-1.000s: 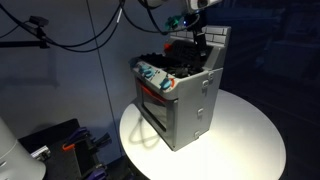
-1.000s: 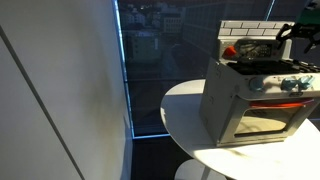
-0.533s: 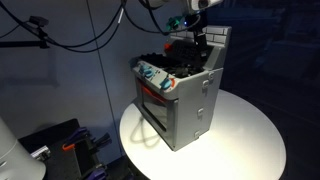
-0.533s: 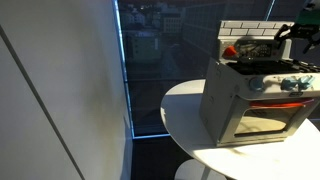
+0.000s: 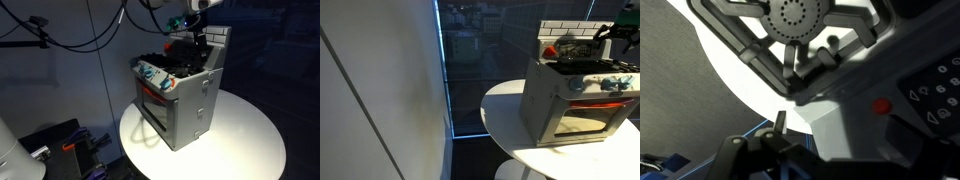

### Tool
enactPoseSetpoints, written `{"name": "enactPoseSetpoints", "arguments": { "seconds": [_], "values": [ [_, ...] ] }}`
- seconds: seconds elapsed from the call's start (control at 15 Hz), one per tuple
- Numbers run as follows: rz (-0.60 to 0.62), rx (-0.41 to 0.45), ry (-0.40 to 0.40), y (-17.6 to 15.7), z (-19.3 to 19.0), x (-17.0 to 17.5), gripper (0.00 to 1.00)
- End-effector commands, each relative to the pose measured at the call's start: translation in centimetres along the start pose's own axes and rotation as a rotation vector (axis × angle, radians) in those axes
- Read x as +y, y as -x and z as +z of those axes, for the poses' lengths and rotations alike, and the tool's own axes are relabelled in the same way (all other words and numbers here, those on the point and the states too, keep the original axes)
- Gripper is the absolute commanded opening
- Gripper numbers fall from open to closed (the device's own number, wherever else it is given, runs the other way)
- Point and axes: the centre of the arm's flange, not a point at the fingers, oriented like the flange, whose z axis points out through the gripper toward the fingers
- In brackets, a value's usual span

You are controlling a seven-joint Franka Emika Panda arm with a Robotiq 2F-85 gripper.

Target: Press the top button on the right side of the stove

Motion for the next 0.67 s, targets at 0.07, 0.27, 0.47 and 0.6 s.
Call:
{"name": "enactPoseSetpoints", "arguments": {
  "seconds": [0.07, 0.27, 0.47, 0.6],
  "values": [
    [0.000, -0.016, 0.001, -0.25, -0.74, -0.02, 1.00],
    [-0.013, -0.035, 0.009, 0.07, -0.90, 0.13, 1.00],
    [-0.035, -0.074, 0.025, 0.32, -0.77, 0.24, 1.00],
    [-0.050, -0.098, 0.028, 0.55, -0.72, 0.24, 1.00]
  ]
}}
